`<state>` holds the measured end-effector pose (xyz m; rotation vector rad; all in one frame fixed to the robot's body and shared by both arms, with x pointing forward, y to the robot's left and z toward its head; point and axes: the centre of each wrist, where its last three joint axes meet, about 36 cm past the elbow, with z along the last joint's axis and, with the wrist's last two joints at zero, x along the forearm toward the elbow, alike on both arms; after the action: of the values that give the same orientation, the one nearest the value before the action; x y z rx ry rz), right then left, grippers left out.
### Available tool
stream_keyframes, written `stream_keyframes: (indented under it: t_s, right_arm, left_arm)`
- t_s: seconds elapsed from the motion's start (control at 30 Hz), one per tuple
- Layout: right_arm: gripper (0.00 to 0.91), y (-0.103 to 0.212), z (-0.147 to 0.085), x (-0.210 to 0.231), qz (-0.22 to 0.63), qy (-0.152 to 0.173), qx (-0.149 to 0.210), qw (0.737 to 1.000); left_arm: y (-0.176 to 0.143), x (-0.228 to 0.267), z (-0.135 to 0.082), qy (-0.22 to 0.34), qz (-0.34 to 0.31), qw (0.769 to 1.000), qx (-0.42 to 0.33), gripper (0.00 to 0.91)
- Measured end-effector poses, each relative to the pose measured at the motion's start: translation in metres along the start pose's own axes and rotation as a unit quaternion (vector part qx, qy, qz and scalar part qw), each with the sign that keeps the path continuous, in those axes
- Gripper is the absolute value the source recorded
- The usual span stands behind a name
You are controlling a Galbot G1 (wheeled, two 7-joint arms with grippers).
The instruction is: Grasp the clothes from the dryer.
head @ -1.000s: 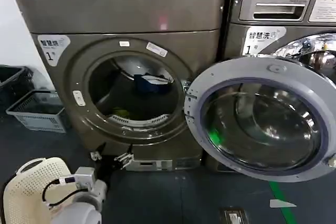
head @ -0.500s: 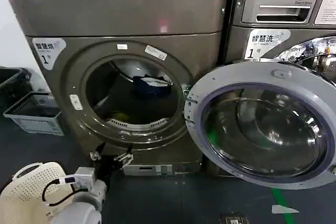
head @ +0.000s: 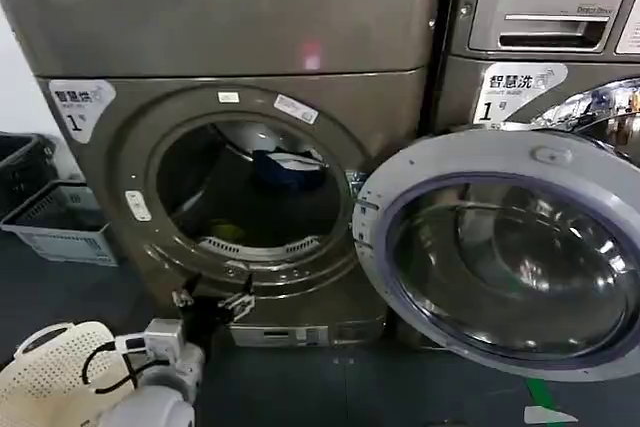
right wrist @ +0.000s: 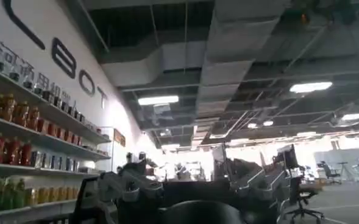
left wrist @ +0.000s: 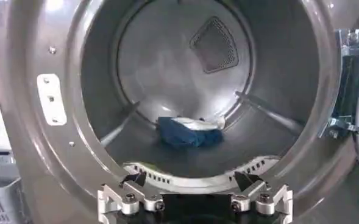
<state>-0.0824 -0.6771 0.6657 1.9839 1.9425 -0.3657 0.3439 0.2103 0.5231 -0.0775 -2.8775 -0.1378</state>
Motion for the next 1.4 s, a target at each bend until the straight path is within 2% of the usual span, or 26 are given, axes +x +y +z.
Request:
stream_keyframes:
  t_s: [1.4]
  right_arm:
    - [0.907,0.0015,0.0039,0.0021,-0.002,0.002,-0.001,1.000]
  left_arm:
    - [-0.0001,-0.0001,0.0009,0.002,-0.001,1.000,-0.003,0.907]
